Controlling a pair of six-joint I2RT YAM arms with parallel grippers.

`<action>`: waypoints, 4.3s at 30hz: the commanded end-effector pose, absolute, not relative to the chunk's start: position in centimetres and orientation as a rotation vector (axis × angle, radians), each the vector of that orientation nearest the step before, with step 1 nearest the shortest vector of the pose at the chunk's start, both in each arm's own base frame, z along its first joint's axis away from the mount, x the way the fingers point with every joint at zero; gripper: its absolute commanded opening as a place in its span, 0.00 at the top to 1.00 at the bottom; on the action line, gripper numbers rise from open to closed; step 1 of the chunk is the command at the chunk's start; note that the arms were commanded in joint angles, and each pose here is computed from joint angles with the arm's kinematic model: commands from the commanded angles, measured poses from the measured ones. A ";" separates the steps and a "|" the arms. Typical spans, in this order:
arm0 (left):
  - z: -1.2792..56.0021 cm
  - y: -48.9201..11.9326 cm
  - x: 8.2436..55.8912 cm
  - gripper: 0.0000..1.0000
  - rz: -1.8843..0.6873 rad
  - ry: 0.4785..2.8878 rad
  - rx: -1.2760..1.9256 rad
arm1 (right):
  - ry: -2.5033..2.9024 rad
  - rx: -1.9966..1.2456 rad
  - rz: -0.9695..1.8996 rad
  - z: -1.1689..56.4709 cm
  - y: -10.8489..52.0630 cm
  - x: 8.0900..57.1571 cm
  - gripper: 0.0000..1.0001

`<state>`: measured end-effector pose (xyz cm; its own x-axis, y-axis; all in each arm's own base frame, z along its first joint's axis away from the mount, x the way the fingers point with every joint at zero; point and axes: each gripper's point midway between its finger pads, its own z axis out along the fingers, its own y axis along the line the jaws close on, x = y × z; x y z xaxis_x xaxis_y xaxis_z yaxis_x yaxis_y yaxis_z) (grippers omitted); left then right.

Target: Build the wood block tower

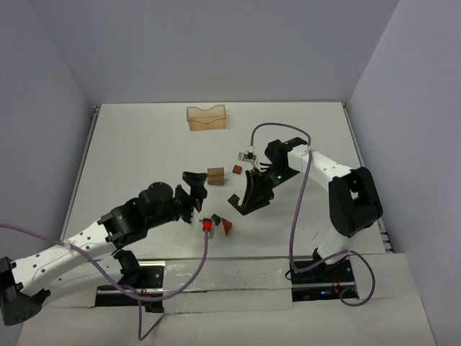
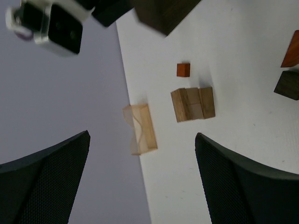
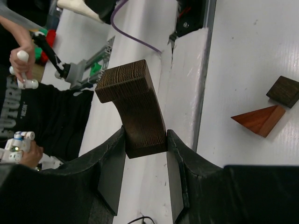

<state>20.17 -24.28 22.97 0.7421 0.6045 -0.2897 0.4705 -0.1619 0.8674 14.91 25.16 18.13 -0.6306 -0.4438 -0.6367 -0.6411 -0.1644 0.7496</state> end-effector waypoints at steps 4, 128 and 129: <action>27.4 -27.7 15.5 0.01 0.417 0.335 1.715 | 1.942 -1.098 2.063 20.7 25.0 14.6 1.00; 30.8 -35.3 21.1 0.91 -0.709 1.535 1.732 | 1.838 -0.880 1.012 31.0 15.0 29.7 0.00; 30.6 -35.0 21.5 0.92 -0.706 1.540 1.719 | 1.839 -0.879 1.002 30.9 15.0 29.7 0.00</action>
<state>21.21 -37.28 30.85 0.3908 0.5881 -0.7081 0.9085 -0.1227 0.3995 28.17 15.42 31.14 -0.4265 -0.1818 -0.8860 -0.8632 0.3743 0.3388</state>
